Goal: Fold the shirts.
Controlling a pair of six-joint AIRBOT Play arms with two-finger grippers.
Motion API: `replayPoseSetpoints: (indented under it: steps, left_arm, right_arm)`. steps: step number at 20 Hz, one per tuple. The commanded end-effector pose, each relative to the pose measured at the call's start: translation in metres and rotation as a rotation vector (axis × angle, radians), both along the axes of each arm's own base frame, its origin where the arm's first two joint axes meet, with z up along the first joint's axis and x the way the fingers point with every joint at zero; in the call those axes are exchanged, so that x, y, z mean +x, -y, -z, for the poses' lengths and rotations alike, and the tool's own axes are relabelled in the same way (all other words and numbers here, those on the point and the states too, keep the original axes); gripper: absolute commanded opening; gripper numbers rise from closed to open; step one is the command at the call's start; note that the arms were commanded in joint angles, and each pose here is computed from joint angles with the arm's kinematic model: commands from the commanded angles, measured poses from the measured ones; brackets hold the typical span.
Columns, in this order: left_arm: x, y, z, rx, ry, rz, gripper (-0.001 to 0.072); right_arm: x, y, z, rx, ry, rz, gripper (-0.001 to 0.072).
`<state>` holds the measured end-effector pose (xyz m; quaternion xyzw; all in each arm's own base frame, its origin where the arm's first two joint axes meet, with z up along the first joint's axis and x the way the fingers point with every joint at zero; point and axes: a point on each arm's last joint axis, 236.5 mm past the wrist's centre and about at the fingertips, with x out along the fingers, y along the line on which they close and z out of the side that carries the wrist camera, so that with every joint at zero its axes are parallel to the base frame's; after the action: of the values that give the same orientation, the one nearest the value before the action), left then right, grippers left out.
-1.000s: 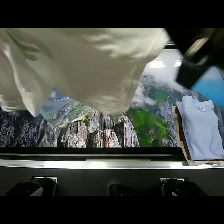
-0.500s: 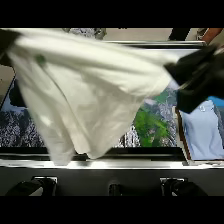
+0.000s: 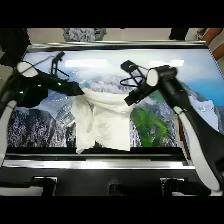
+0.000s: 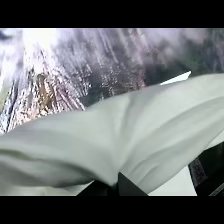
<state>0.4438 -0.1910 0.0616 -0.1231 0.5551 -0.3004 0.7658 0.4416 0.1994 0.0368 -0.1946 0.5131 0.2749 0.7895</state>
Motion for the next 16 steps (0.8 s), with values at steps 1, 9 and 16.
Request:
replayPoseSetpoints:
  steps: [1,9,16]
  left_arm:
    - [0.004,0.005,0.071,-0.026,-0.173,0.011,0.0033]
    - [0.018,-0.054,-0.002,0.018,-0.128,-0.039,0.0601]
    - [-0.066,-0.139,-0.002,0.257,-0.205,-0.172,0.0587]
  right_arm:
    - [0.028,-0.021,0.064,0.061,-0.036,0.07,0.0046]
    - [0.027,-0.013,-0.037,0.199,0.051,0.091,0.058]
    - [-0.061,0.154,-0.051,0.083,-0.263,0.145,0.0567]
